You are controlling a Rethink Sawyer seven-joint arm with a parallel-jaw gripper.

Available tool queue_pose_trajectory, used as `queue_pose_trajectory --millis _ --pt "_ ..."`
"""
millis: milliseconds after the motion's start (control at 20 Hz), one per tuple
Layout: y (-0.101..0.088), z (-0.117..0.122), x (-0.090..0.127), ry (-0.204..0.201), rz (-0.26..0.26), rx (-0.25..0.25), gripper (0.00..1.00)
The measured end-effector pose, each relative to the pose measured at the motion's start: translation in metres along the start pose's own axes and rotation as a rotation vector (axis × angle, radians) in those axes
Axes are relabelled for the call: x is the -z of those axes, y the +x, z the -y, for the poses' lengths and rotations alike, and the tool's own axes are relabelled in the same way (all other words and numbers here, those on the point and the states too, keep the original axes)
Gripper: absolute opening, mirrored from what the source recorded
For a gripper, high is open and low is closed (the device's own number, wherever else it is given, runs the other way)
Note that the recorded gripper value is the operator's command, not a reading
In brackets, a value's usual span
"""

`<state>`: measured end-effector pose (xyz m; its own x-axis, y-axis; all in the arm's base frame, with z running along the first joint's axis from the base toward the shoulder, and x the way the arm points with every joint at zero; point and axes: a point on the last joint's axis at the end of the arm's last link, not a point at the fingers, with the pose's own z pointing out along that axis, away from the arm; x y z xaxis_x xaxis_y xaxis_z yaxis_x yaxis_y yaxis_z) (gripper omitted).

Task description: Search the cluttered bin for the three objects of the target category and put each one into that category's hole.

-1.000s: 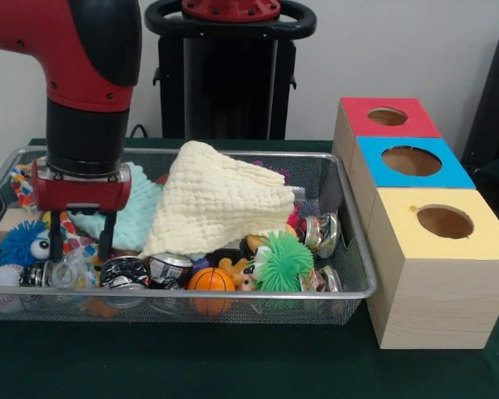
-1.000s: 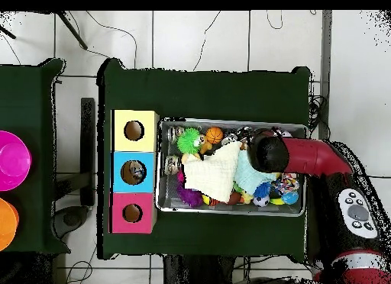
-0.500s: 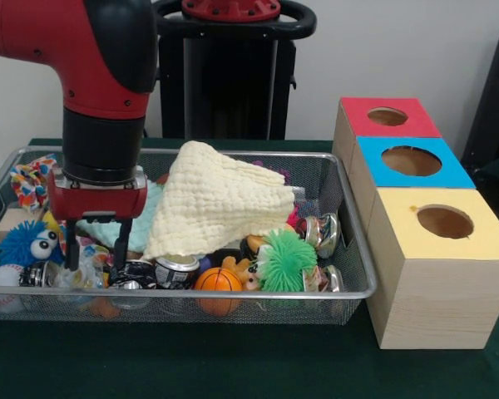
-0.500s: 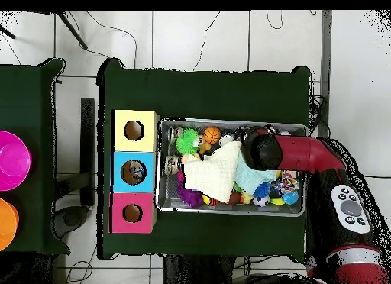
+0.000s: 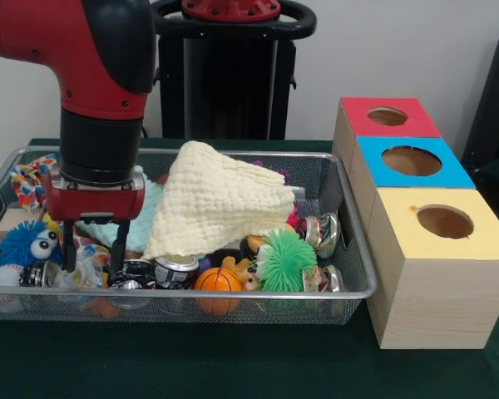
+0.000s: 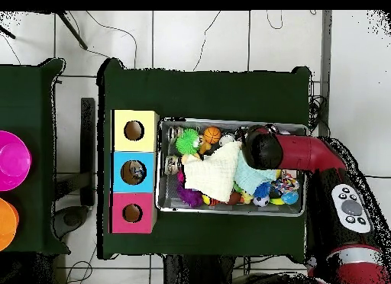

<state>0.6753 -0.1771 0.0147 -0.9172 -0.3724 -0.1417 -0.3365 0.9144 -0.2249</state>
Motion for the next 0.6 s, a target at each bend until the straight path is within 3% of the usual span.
queue_pose_trajectory --millis 600 --pt "0.0077 0.0079 -0.0058 0.028 -0.007 0.040 1.00"
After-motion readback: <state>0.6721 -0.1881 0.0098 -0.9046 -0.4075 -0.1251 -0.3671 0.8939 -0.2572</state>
